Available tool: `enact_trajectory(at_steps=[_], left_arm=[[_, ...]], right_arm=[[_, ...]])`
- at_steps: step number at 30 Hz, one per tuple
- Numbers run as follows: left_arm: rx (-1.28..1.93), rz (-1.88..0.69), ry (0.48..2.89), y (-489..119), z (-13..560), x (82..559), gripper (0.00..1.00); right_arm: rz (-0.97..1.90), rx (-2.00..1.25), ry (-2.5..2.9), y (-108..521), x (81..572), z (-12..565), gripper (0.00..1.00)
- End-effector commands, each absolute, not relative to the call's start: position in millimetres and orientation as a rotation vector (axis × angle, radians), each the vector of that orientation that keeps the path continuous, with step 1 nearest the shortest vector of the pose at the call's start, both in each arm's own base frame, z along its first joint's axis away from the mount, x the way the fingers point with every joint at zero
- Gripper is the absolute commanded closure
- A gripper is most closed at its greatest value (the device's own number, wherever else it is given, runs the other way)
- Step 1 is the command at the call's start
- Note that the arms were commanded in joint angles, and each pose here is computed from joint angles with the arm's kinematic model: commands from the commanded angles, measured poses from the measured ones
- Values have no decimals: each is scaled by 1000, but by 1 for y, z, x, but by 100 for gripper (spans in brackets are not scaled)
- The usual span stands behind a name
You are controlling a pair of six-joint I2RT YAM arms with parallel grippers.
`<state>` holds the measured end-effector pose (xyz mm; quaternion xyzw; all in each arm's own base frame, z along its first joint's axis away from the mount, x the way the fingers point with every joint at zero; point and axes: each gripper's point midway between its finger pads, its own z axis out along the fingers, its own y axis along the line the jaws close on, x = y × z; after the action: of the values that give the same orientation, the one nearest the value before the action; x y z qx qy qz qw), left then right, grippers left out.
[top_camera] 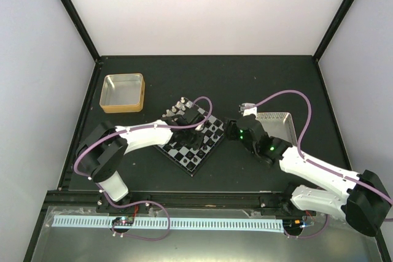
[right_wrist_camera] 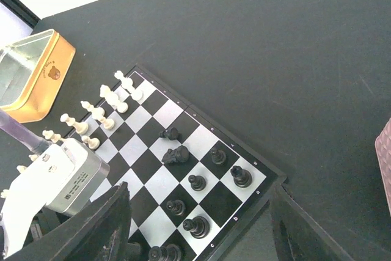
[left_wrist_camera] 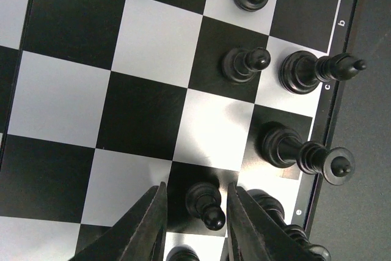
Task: Set up the chess pieces on the board
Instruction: Place the chess piece on the chessboard.
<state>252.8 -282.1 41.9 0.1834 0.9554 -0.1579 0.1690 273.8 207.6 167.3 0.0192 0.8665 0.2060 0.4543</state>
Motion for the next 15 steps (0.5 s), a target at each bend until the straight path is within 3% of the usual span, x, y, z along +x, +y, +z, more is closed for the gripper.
enact_trajectory(at_steps=[1, 7, 15], left_arm=[[514, -472, 2668, -290, 65, 261, 69], [477, -528, 2574, -287, 110, 265, 58], [308, -535, 2280, -240, 203, 267, 45]], right_arm=[[541, 98, 2093, 205, 276, 187, 37], [555, 80, 2079, 208, 277, 191, 37], [541, -20, 2136, 225, 286, 184, 37]])
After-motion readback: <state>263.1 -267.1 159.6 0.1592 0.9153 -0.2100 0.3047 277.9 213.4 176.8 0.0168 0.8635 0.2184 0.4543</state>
